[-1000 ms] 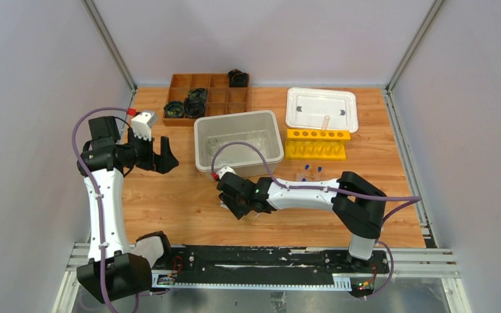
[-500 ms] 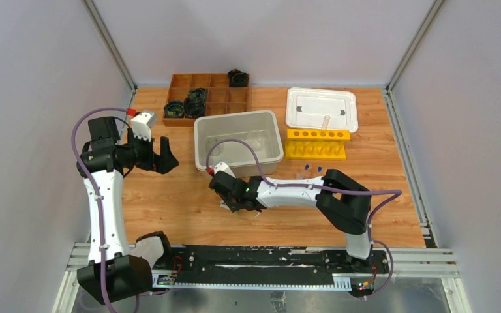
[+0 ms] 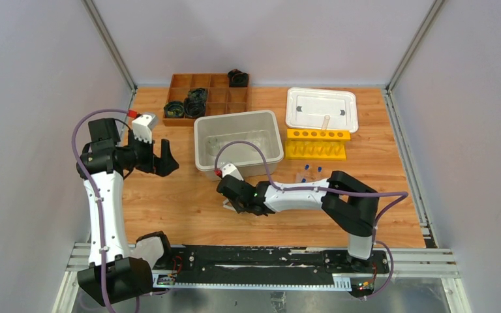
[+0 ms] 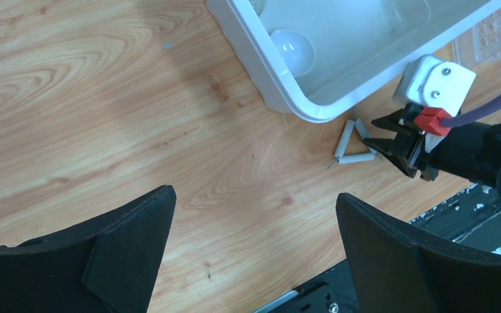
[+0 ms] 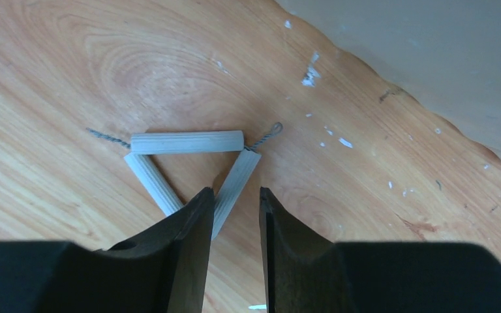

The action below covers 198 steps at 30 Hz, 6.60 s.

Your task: Organize the chemistry lab equipment

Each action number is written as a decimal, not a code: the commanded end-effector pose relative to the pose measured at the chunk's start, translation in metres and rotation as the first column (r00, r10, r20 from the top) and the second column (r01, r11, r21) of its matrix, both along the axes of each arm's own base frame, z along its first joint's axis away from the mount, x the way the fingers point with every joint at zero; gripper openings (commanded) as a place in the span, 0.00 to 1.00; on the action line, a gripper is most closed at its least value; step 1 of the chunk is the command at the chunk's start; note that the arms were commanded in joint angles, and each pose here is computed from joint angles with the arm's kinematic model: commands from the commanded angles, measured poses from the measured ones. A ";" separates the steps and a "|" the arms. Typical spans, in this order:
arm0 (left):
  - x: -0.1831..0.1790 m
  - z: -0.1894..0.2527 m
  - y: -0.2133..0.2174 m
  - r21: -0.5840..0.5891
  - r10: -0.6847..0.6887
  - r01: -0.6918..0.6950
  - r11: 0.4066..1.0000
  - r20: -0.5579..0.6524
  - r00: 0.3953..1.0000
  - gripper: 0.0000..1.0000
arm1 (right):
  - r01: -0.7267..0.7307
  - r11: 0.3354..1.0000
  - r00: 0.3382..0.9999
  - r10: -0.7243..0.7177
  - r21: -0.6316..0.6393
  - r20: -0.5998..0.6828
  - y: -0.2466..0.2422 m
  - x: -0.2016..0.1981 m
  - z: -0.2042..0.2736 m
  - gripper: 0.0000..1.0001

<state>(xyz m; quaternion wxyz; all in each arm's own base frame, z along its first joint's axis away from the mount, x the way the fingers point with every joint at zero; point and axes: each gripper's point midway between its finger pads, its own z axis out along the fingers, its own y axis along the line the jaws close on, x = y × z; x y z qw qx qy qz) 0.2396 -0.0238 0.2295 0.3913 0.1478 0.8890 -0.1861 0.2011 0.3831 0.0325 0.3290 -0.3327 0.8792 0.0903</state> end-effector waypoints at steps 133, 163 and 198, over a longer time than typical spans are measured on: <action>-0.024 0.035 -0.023 -0.061 -0.122 0.122 0.991 0.003 0.993 1.00 | 0.086 0.986 0.995 -0.092 -0.146 -0.039 -0.069 0.164 0.077 0.00; -0.020 0.054 0.002 0.077 -0.007 0.004 0.997 0.041 0.999 1.00 | 0.544 0.781 0.762 -0.613 0.306 0.210 -0.238 0.218 0.299 0.66; -0.015 0.026 -0.005 0.015 -0.075 0.076 0.997 -0.040 0.996 1.00 | 0.985 0.162 0.151 -0.977 -0.063 -0.153 -0.459 0.277 0.040 0.48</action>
